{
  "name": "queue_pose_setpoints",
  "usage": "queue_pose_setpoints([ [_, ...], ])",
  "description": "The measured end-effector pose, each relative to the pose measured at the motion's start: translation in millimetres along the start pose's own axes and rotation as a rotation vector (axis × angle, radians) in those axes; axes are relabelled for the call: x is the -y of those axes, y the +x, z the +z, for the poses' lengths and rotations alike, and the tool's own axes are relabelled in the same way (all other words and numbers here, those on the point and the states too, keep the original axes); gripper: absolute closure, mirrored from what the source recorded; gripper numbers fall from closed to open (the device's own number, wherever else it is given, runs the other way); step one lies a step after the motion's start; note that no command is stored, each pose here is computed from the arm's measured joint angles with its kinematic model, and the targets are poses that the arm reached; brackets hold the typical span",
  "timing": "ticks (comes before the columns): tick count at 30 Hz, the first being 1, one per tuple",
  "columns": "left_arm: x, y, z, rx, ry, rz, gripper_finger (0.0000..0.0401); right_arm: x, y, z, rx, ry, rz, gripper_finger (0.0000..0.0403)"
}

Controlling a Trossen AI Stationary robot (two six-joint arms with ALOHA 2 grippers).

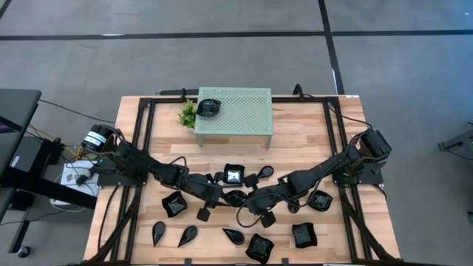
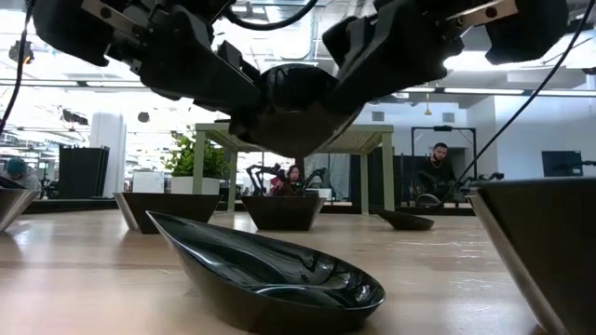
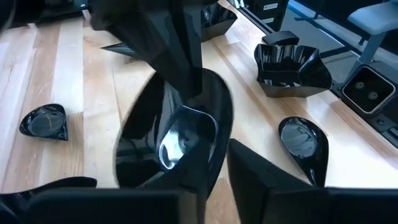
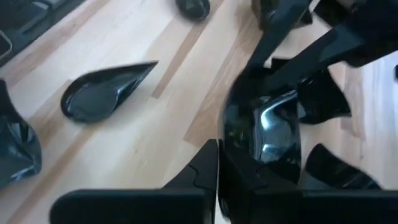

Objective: Pick & Place Mini shaped plates
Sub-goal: Stack the leaf-shaped plate on top of the other leaf-shaped plates on the shelf

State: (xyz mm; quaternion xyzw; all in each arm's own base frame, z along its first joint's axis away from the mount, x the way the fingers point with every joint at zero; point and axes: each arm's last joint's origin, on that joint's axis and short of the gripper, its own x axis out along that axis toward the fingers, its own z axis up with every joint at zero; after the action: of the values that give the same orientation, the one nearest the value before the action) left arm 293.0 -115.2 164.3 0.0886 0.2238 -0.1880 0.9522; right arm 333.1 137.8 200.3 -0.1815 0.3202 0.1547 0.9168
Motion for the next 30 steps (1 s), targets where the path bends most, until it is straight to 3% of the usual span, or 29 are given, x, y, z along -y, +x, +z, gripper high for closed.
queue_pose_setpoints([
  [4,0,0,0,0.001,0.015,-0.002,0.0393,1,0,2,0.015,0.001,-0.007,0.0375],
  [14,4,0,0,0.007,-0.045,-0.122,0.0394,1,0,4,0.042,0.005,-0.007,0.0323],
  [20,5,0,0,0.002,-0.055,-0.137,0.0395,1,0,4,0.042,0.037,-0.006,0.0306],
  [30,11,-3,-12,-0.134,-0.148,-0.16,0.0395,1,0,4,0.037,0.041,-0.005,0.0291],
])
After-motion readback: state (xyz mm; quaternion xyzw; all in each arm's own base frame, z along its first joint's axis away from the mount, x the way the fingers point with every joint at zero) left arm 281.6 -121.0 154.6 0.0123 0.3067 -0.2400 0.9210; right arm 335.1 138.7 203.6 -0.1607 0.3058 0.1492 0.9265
